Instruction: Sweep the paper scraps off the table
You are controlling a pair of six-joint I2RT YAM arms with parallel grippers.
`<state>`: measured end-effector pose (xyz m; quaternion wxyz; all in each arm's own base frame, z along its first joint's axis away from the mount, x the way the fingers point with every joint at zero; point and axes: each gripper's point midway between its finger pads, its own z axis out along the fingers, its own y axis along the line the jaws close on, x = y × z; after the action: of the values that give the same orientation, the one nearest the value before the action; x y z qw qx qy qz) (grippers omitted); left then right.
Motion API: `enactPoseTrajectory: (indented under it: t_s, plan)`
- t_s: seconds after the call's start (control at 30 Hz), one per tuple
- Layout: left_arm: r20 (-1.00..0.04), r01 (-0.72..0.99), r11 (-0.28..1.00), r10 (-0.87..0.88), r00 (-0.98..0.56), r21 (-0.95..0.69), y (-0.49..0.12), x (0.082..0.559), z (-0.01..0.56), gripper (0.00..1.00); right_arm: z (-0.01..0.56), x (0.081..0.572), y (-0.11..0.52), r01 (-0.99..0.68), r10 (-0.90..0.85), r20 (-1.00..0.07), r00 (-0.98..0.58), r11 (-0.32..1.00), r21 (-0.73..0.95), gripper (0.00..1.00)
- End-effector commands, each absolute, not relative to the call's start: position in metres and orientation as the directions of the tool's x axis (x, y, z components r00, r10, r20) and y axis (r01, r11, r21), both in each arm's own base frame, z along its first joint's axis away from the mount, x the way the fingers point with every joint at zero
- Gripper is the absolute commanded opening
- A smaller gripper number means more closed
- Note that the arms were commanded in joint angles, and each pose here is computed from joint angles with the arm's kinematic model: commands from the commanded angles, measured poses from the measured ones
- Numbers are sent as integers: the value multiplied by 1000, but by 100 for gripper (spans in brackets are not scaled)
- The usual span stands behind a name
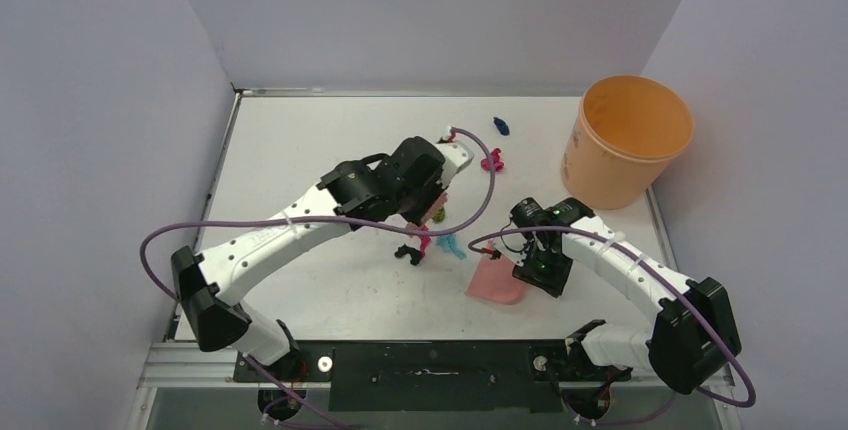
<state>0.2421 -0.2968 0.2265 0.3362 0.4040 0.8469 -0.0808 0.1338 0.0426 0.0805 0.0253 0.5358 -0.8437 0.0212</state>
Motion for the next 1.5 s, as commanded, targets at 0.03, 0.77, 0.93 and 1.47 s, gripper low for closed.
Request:
enactPoseTrajectory:
  t_s: [0.03,0.77,0.93,1.47]
  plan:
    - [-780,409,901,360,-512,147,-237,256,293,0,81,141,39,-941,-932,128,-339,337,-43,9]
    - [-586,260,962,260,-767,86,-265,287,144,0,81,179,74,-959,-954,98,-282,285,15,9]
    - [-552,307,941,181,-814,-143,-318,276,130,0,76,182,82,-959,-958,80,-276,280,43,9]
    - [-597,373,836,69,-799,-402,-386,235,210,0,71,177,83,-945,-949,17,-316,316,79,9]
